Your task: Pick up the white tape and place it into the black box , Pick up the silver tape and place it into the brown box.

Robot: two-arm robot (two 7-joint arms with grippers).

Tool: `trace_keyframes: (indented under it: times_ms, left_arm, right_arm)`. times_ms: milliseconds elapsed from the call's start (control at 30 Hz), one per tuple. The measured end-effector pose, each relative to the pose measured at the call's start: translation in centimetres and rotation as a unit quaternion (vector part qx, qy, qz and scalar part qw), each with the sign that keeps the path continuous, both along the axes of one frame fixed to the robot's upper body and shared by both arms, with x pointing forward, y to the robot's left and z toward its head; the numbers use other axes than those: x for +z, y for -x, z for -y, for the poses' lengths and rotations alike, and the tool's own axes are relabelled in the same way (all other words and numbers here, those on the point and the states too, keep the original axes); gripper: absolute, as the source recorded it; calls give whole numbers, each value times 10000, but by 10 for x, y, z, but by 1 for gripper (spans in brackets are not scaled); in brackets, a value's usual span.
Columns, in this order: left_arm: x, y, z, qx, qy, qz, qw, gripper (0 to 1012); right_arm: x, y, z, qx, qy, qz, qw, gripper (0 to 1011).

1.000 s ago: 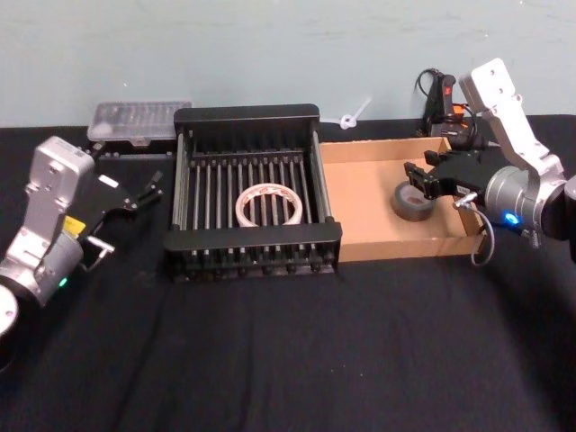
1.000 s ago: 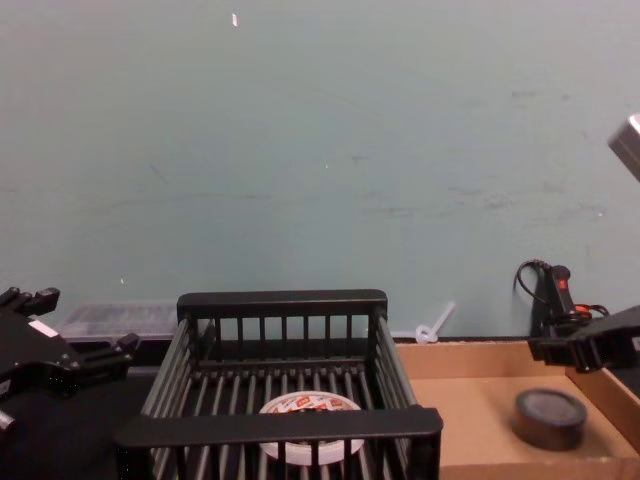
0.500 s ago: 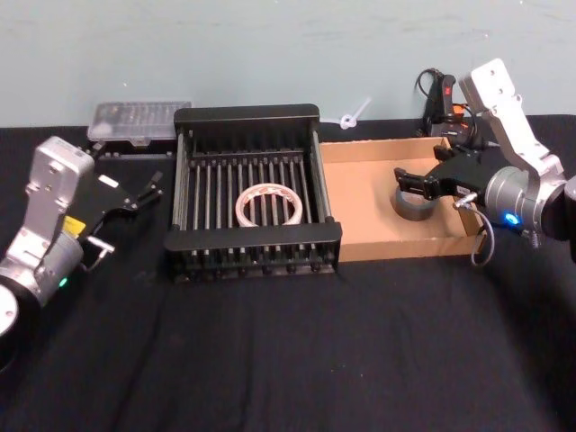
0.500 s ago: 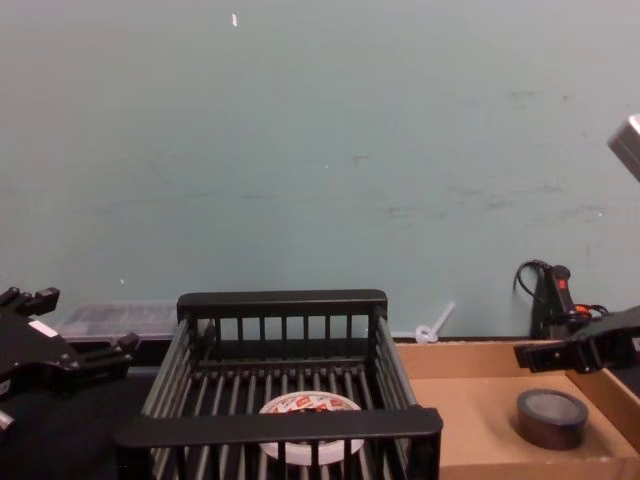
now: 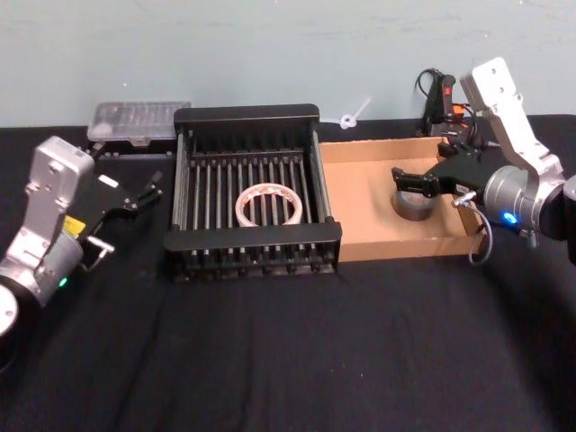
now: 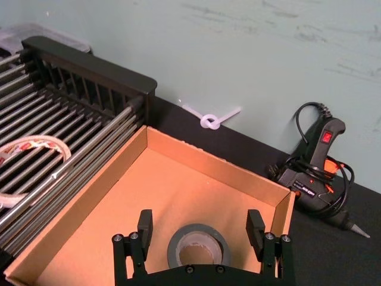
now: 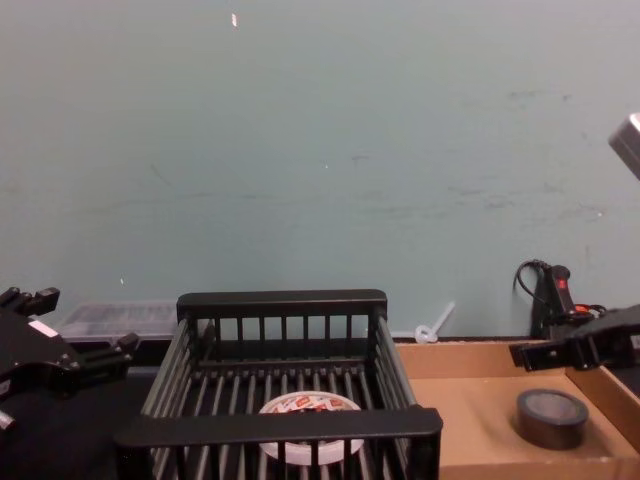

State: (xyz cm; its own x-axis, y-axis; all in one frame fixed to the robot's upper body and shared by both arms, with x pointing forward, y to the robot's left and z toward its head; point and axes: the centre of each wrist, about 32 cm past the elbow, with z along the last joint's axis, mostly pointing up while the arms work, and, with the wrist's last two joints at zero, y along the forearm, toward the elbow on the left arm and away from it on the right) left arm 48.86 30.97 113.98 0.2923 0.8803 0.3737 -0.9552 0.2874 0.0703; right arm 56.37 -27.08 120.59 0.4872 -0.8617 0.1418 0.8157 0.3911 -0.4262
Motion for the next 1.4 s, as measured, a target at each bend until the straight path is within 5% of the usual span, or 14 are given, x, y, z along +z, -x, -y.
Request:
trace_keyframes:
  times_ms: [200,633,933,1400]
  left_arm:
    - [0,0,0,1,0,0,10000,1001]
    - [0,0,0,0,0,0,10000,1001]
    - [0,0,0,0,0,0,10000,1001]
    - [0,0,0,0,0,0,10000,1001]
  right_arm:
    - [-1,7,-5,-162,-97,293,9994,1002]
    - [-40,52,-15,-170,0,1440,9894,1003]
    - [-50,71,-15,-166,-10,1433,9895,1002]
    - [-51,74,-14,-202,16,1357,9905,1003]
